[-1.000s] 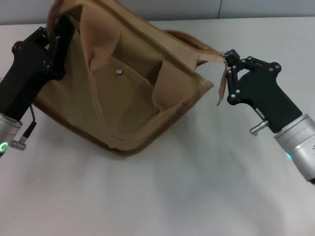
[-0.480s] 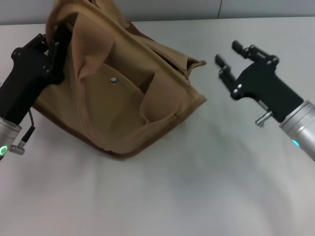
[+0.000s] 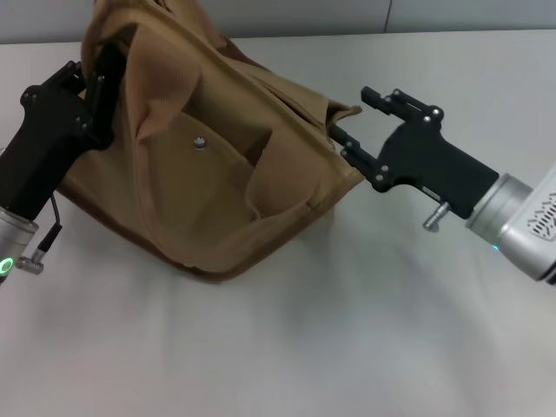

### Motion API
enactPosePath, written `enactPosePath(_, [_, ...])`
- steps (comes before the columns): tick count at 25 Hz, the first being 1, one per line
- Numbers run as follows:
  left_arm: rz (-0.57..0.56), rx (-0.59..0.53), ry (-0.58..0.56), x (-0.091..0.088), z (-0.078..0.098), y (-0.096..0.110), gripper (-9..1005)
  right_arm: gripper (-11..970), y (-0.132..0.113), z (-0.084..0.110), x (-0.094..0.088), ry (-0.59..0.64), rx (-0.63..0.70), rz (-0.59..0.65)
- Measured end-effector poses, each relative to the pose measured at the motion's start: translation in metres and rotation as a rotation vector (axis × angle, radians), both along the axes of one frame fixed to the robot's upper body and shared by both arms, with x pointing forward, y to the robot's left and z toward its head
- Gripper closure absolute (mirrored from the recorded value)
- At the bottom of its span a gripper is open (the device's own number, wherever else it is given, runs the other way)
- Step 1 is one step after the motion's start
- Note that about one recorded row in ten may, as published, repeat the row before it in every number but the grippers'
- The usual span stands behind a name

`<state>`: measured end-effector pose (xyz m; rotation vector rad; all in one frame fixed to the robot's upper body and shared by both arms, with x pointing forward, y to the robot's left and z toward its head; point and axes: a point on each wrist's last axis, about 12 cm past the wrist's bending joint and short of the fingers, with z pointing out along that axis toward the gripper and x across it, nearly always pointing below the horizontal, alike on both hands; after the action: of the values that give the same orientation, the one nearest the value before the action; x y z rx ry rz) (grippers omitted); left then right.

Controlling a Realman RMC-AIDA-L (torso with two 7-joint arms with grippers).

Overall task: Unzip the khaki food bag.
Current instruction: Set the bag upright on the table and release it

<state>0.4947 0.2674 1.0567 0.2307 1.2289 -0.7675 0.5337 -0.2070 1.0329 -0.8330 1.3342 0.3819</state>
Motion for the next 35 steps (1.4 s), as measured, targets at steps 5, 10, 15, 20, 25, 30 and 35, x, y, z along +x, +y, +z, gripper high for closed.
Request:
enactPosePath(5, [0.000, 0.003, -0.003, 0.001, 0.000, 0.000, 930, 425, 0.009, 0.004, 0.010, 0.016, -0.002, 0.004])
enactPosePath(10, [0.002, 0.006, -0.004, 0.000, 0.000, 0.000, 922, 628, 0.016, 0.006, 0.020, 0.068, 0.003, 0.013])
enactPosePath(15, [0.004, 0.008, -0.006, 0.000, 0.000, 0.001, 914, 796, 0.017, 0.006, 0.021, 0.074, 0.007, 0.011])
enactPosePath(20, [-0.001, 0.010, -0.011, 0.002, 0.001, -0.001, 905, 864, 0.013, 0.009, 0.025, 0.115, 0.057, -0.003])
enactPosePath(25, [-0.045, 0.033, -0.004, 0.006, 0.002, -0.008, 897, 901, -0.009, 0.029, 0.047, 0.167, 0.225, -0.074])
enactPosePath(30, [-0.167, 0.118, 0.050, 0.020, -0.001, -0.030, 889, 935, -0.028, 0.058, 0.064, 0.119, 0.423, -0.128])
enactPosePath(35, [-0.188, 0.127, 0.068, 0.019, -0.004, -0.033, 856, 905, -0.040, 0.066, 0.065, 0.091, 0.522, -0.173])
